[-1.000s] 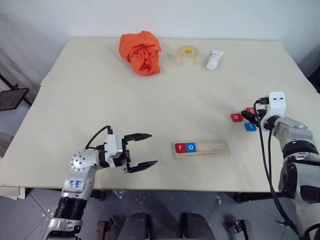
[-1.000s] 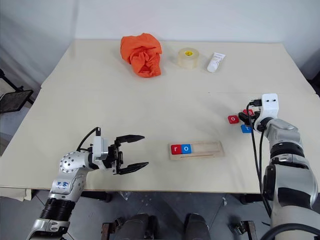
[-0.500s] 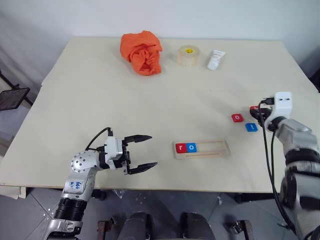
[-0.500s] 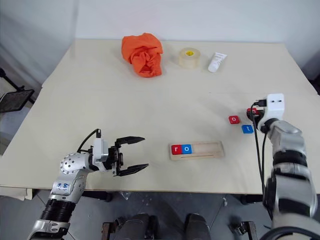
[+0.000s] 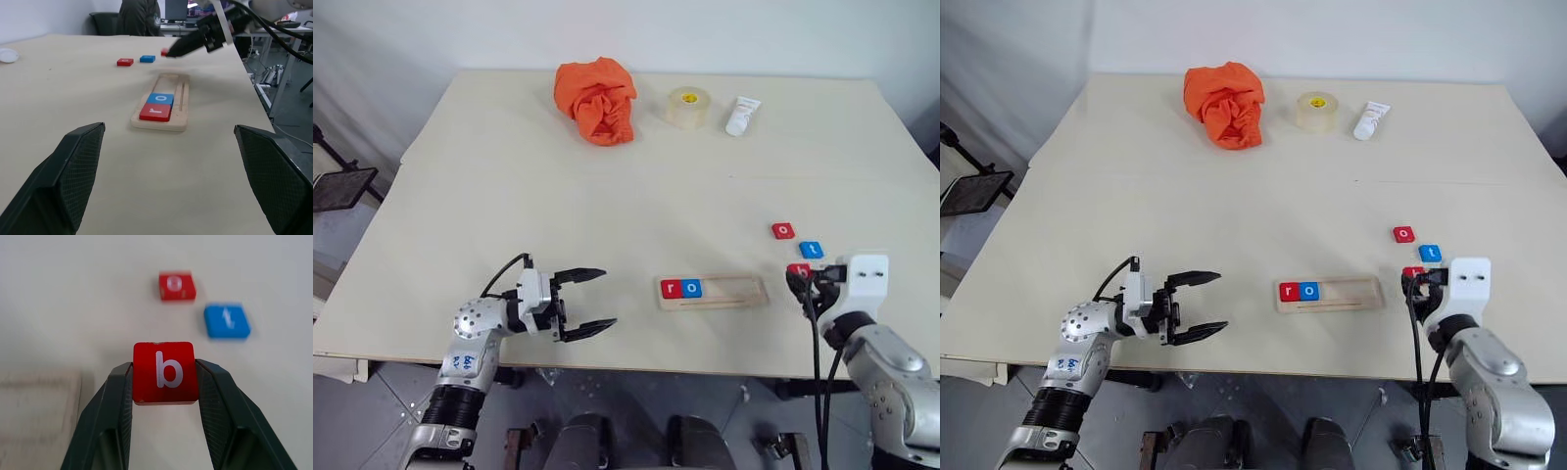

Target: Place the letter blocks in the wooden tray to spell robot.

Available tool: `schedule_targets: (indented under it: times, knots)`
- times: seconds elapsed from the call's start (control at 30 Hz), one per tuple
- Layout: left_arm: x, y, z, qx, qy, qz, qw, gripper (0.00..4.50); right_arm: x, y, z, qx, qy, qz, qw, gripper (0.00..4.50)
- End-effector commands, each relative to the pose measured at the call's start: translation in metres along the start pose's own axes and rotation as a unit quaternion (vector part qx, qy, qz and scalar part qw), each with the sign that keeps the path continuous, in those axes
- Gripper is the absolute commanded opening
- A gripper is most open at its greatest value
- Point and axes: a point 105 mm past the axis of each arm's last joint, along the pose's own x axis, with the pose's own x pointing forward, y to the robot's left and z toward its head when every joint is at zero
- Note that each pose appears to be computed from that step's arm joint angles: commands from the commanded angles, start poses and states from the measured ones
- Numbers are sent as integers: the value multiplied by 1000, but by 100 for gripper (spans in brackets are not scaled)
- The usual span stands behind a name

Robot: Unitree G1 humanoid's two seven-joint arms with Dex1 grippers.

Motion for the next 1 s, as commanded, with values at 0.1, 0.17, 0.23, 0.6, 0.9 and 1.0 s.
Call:
schedule_targets:
  times: [0.1, 0.17, 0.23, 0.6, 0.9, 1.0]
  knots:
    - [5, -1, 4, 10, -11, -10, 1000, 450, -1, -5, 1, 5, -12, -17, 1000, 146]
    - [5, -1, 5, 11, -12, -11, 1000, 450, -1, -7, -4, 7, -6, -20, 1000, 146]
    - [6, -1, 5, 12, -13, -12, 1000, 450, 0, -9, -8, 9, -1, -24, 1000, 146]
    - [7, -1, 7, 14, -15, -15, 1000, 450, -3, -10, -10, -9, -5, 2, 1000, 446]
    - [8, -6, 9, 12, -16, -32, 999, 450, -20, -9, 10, -213, 37, 195, 957, 446]
    - [7, -8, 8, 10, -15, -41, 999, 450, -16, -20, 18, -268, 60, 242, 931, 446]
